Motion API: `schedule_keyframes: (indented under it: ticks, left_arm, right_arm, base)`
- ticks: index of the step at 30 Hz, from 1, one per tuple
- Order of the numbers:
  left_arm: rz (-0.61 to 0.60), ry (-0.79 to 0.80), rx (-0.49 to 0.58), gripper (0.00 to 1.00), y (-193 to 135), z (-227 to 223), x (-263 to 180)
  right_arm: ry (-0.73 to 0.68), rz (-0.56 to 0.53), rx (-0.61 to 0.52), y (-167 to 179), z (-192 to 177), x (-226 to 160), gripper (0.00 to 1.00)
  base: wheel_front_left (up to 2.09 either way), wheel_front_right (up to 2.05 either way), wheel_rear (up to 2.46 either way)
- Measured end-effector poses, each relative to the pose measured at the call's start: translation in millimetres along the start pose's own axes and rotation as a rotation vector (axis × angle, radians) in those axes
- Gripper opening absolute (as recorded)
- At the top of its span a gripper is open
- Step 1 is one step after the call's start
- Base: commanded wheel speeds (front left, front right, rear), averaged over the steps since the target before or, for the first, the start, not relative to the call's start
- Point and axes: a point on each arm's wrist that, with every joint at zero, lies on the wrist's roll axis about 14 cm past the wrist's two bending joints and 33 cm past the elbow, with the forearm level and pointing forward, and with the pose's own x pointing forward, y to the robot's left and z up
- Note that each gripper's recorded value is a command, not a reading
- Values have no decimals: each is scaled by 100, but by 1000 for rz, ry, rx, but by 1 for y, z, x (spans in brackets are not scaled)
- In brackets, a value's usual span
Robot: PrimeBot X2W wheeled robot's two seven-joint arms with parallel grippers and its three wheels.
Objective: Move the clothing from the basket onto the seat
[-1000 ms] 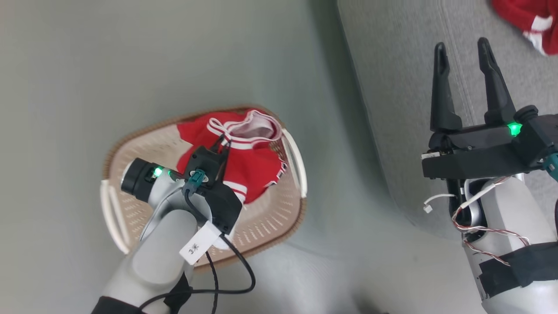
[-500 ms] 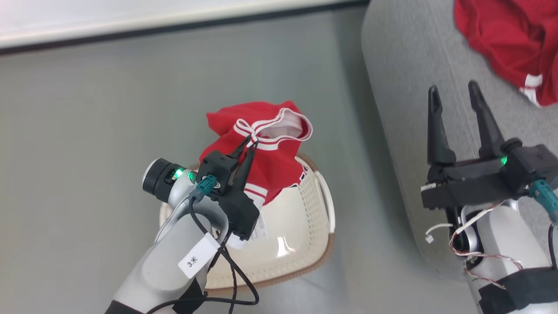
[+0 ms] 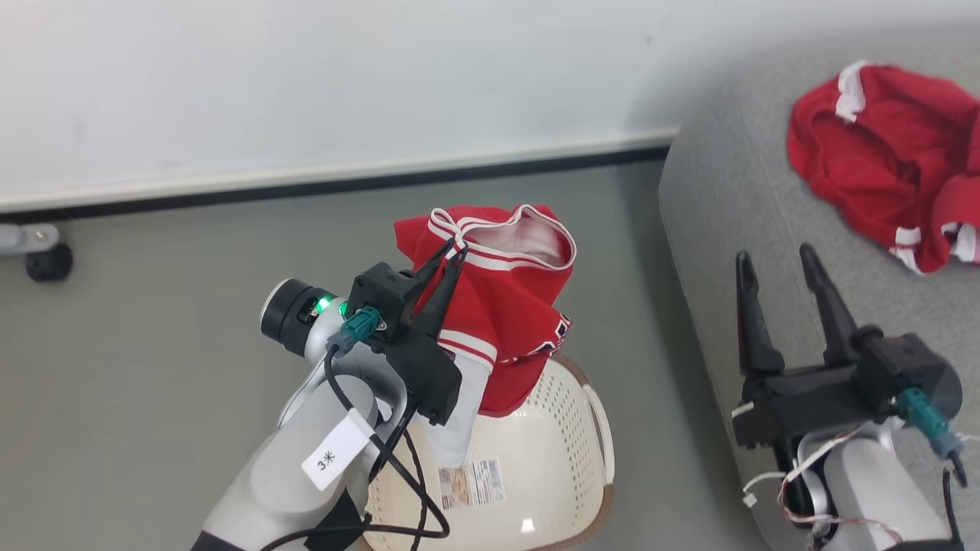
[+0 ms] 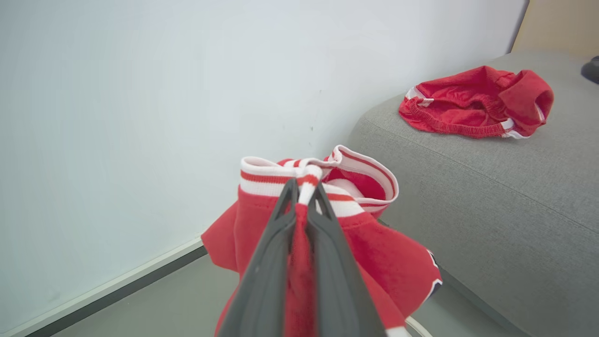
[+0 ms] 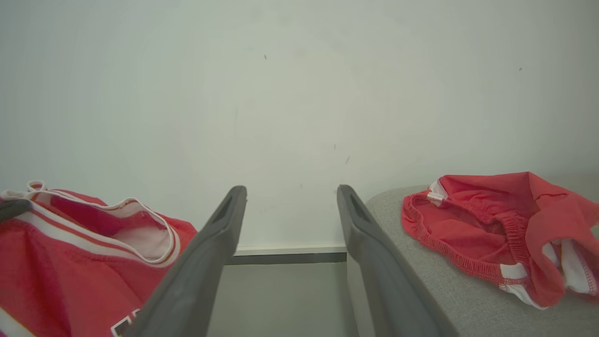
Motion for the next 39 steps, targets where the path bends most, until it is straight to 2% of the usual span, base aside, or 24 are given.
schedule_keyframes:
  ticks: [14, 22, 29, 39]
  left_arm:
    - [30, -93, 18, 0, -13, 52, -52]
    - [26, -165, 52, 0, -25, 86, -75]
    - [10, -206, 72, 0, -33, 107, -82]
    - [-23, -218, 88, 0, -46, 120, -86]
  right_arm:
    - [-21, 71, 22, 36, 19, -55, 100]
    - [-28, 205, 30, 77, 30, -72, 100]
    - [58, 334, 9, 110, 11, -80, 100]
    - [137, 421, -59, 129, -6, -71, 100]
  base:
    - [0, 0, 0]
    - [0, 0, 0]
    - [0, 0, 0]
    - [0, 0, 0]
